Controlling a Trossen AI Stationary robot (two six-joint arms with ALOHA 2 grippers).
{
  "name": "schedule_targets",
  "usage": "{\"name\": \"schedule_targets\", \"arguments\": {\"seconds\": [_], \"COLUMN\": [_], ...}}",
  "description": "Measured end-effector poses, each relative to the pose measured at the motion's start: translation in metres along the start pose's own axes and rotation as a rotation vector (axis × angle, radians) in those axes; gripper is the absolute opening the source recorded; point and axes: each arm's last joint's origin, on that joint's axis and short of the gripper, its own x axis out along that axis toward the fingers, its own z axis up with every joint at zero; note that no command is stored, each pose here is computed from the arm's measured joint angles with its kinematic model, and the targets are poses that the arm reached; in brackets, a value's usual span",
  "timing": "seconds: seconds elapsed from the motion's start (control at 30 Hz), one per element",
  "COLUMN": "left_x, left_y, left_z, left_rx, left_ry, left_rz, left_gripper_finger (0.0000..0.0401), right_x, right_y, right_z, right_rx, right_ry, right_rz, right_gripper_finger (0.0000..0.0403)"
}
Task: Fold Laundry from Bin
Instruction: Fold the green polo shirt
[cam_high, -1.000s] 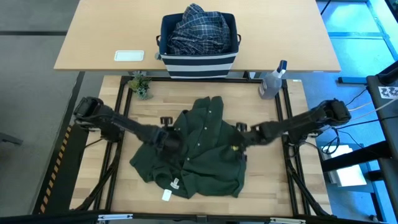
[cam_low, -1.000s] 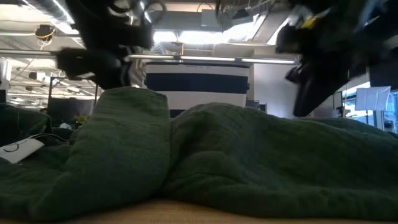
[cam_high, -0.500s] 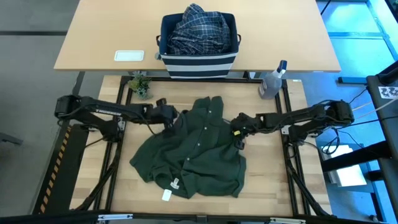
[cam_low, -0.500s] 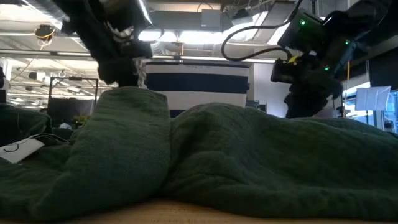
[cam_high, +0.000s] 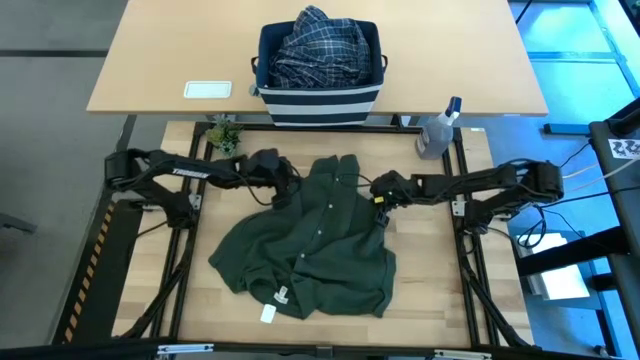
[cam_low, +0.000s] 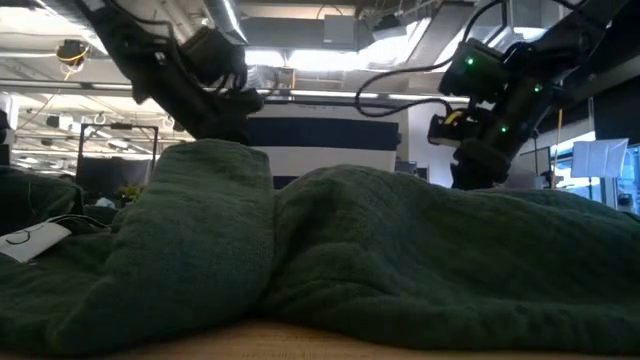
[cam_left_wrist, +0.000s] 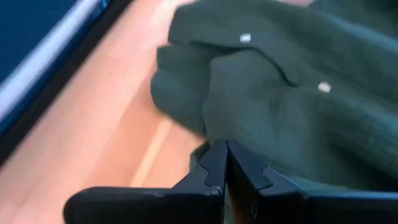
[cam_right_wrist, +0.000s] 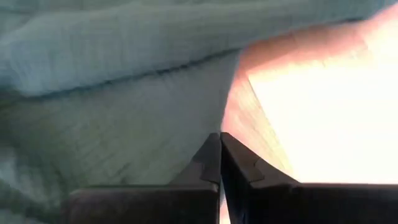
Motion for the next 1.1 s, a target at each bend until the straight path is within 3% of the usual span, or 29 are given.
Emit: {"name": "schedule_targets", "arguments": {"seconds": [0.27,0.57,0.83,1.1], "left_x": [0.029,0.023,0.019,0.015], "left_y": [0.000,0.006,0.014,0.017], "left_z": [-0.027,-0.035,-0.043,-0.045], "left_rx": [-0.011,0.003,-0.032,-0.070], "left_ry": [0.162,0.267,0.360,0.379], "left_rz": [-0.017,0.106,0.238,0.367], "left_gripper_finger": [0.0000,0.0000,0.0000,0.0000], "right_x": [0.016,0.009,-0.005,-0.020], "right_y": [0.002,-0.003,-0.012,-0.015], "right_z": [-0.009,-0.019,-0.034,-0.043], "right_rx": [0.001,0.038,0.101,0.152], "right_ry": [0.102,0.193,0.315,0.388], "right_rz": [0.036,-0.097,-0.297,-0.335], "right_gripper_finger": [0.0002,0.0001,0.0001,0.0001]}}
